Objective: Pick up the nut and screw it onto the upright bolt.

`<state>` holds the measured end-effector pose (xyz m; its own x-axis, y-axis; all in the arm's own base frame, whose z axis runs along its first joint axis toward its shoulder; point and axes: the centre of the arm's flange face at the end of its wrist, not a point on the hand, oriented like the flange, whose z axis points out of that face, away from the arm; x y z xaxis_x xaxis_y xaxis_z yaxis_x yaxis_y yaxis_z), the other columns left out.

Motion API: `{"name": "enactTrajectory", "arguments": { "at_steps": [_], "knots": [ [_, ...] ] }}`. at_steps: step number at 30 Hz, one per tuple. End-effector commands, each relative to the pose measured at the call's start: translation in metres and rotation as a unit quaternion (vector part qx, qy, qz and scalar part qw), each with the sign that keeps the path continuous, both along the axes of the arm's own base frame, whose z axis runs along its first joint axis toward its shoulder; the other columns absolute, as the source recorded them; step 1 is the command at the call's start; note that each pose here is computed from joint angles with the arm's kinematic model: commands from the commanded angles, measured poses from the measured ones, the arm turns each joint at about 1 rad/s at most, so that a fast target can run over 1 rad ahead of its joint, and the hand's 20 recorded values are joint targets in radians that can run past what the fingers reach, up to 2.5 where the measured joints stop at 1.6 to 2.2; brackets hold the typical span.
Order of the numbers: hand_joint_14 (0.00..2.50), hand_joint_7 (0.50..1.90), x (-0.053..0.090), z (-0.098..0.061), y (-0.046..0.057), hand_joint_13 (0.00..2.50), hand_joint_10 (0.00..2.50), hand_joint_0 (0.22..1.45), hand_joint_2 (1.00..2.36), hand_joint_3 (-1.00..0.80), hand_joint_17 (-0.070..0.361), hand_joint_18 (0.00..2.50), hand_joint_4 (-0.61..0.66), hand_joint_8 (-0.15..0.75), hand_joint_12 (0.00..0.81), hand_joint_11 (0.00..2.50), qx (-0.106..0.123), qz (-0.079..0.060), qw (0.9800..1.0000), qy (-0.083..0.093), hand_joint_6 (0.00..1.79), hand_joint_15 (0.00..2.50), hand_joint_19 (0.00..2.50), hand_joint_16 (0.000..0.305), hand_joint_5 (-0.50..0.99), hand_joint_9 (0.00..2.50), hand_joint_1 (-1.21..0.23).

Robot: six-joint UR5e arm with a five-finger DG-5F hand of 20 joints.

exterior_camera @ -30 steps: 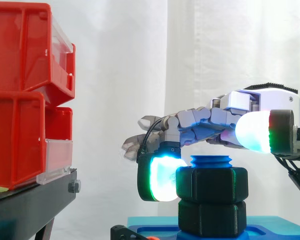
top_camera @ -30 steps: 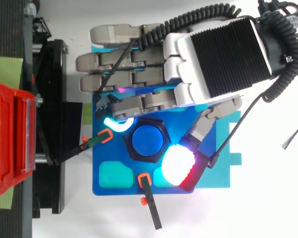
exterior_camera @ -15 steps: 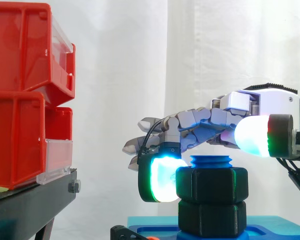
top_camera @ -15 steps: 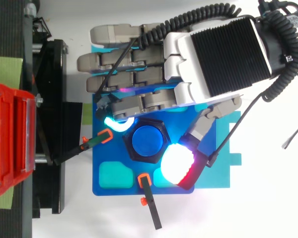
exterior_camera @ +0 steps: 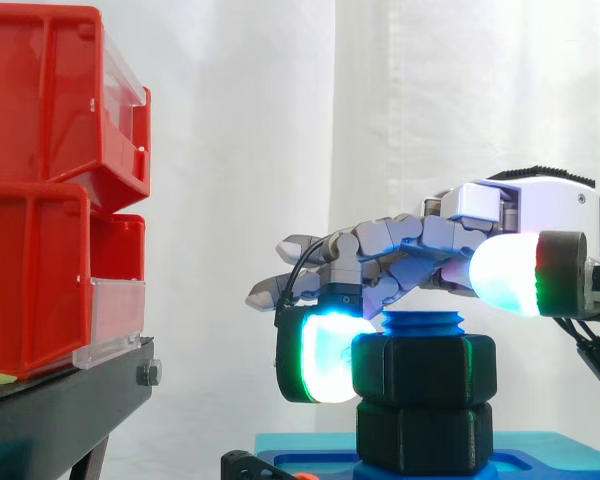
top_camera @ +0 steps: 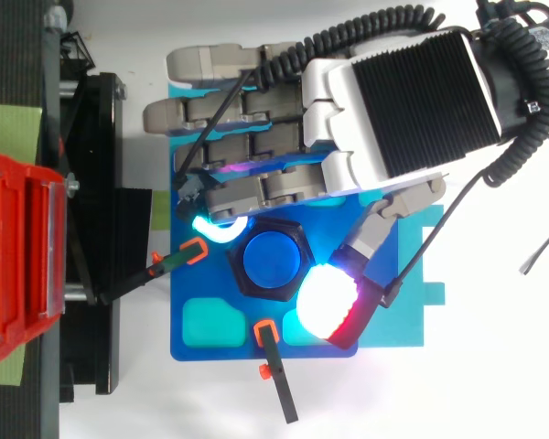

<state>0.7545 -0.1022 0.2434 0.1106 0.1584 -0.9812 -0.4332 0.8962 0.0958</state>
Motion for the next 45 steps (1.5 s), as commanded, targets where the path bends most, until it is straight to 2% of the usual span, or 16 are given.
{"name": "enactTrajectory", "arguments": {
  "at_steps": [1,6,10,13,15,22,25,27,32,40,45],
  "knots": [
    [0.00,1.27,0.0004,0.0002,0.0000,0.37,0.00,0.47,1.00,-0.50,0.073,0.01,0.11,0.261,0.289,0.00,0.000,0.000,1.0000,-0.002,0.62,0.00,0.00,0.032,0.01,0.75,-0.15],
    [0.00,1.35,0.0004,0.0002,0.0000,0.37,0.00,0.46,1.00,-0.50,0.073,0.01,0.14,0.268,0.293,0.00,0.000,0.000,1.0000,-0.002,0.58,0.00,0.00,0.032,0.00,0.73,-0.17],
    [0.00,1.38,0.0002,0.0002,-0.0011,0.35,0.00,0.47,1.00,-0.50,0.075,0.00,0.16,0.261,0.297,0.00,0.000,0.000,1.0000,-0.002,0.55,0.00,0.00,0.033,-0.01,0.70,-0.28],
    [0.00,1.39,0.0002,0.0002,-0.0011,0.34,0.00,0.46,1.00,-0.50,0.077,0.00,0.18,0.261,0.300,0.00,0.000,0.000,1.0000,-0.002,0.54,0.00,0.00,0.034,0.00,0.70,-0.27],
    [0.00,1.46,0.0002,0.0002,-0.0011,0.34,0.00,0.46,1.00,-0.50,0.078,0.00,0.18,0.261,0.301,0.00,0.000,0.000,1.0000,-0.002,0.50,0.00,0.00,0.035,0.00,0.69,-0.25],
    [0.00,1.41,-0.0001,-0.0006,-0.0011,0.34,0.00,0.45,1.00,-0.50,0.081,0.00,0.18,0.261,0.302,0.00,0.001,0.000,1.0000,-0.001,0.50,0.00,0.00,0.036,0.00,0.69,-0.17],
    [0.00,1.33,-0.0005,-0.0011,-0.0011,0.33,0.00,0.43,1.00,-0.50,0.087,0.00,0.20,0.263,0.315,0.00,0.001,0.000,1.0000,0.002,0.50,0.00,0.00,0.039,-0.01,0.68,-0.10],
    [0.00,1.16,-0.0004,-0.0005,-0.0023,0.33,0.00,0.41,1.00,-0.50,0.095,0.00,0.26,0.262,0.329,0.00,0.001,-0.001,1.0000,0.002,0.50,0.00,0.00,0.042,-0.02,0.67,-0.08],
    [0.00,0.95,-0.0002,-0.0002,-0.0023,0.30,0.00,0.38,1.00,-0.50,0.105,0.00,0.31,0.255,0.342,0.00,0.001,-0.001,1.0000,0.000,0.50,0.00,0.00,0.047,-0.04,0.64,-0.06],
    [0.00,0.91,0.0005,0.0008,-0.0022,0.29,0.00,0.38,1.00,-0.50,0.107,0.00,0.32,0.262,0.349,0.00,0.001,0.000,1.0000,-0.004,0.50,0.00,0.00,0.047,-0.05,0.63,-0.08],
    [0.00,0.91,-0.0003,-0.0006,-0.0021,0.29,0.00,0.38,1.00,-0.50,0.105,0.00,0.32,0.259,0.347,0.00,0.001,0.000,1.0000,0.000,0.50,0.00,0.00,0.047,-0.05,0.62,-0.08]
  ]
}}
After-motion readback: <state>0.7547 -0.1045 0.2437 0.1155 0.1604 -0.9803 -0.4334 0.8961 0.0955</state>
